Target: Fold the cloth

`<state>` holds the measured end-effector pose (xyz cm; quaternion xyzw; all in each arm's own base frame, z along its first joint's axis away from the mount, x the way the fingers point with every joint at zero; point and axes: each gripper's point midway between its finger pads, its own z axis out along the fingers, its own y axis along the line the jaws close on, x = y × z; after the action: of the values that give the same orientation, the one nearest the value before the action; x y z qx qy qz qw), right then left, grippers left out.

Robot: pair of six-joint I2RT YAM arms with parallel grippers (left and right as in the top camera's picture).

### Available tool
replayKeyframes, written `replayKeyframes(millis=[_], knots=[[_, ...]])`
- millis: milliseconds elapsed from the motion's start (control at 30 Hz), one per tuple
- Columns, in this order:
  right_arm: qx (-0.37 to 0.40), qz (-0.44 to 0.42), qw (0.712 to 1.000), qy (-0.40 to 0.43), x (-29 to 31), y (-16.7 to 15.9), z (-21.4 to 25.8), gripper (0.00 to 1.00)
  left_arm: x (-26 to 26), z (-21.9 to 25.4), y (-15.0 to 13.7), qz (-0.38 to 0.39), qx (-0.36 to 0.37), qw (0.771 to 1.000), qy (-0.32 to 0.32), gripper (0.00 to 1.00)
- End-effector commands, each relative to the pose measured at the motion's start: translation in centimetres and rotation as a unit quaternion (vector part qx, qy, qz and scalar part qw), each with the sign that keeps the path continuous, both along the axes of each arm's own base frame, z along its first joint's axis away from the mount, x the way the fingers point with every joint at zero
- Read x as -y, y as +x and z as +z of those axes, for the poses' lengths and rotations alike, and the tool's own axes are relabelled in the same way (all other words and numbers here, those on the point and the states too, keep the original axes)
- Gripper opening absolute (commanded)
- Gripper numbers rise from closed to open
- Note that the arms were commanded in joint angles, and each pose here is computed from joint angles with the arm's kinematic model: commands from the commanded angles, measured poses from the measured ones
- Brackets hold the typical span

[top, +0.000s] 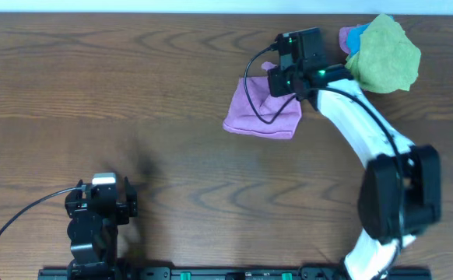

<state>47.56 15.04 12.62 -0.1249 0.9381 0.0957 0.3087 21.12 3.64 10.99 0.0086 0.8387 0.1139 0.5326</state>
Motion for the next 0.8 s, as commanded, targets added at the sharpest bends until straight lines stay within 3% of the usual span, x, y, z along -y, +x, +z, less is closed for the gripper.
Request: replayKeyframes(millis=[0,333,567,767], knots=[[0.034,-0.012,0.999,-0.011,0.3,-0.6,3.7,0.01,-0.3,-0.7,-0.1,0.008,-0.008,1.000,0.001,0.95],[0.089,0.024,0.995,0.025,-1.2,-5.3,12.3,0.01,-0.2,-0.7,-0.1,0.007,-0.008,1.000,0.000,0.95],[0.078,0.080,0.993,0.026,-5.8,-8.8,12.6,0.02,-0.3,-0.7,-0.1,0.008,-0.008,1.000,0.001,0.95],[0.088,0.064,0.994,0.006,-5.9,-9.1,12.9,0.02,-0.2,-0.7,-0.1,0.007,-0.007,1.000,0.000,0.95]])
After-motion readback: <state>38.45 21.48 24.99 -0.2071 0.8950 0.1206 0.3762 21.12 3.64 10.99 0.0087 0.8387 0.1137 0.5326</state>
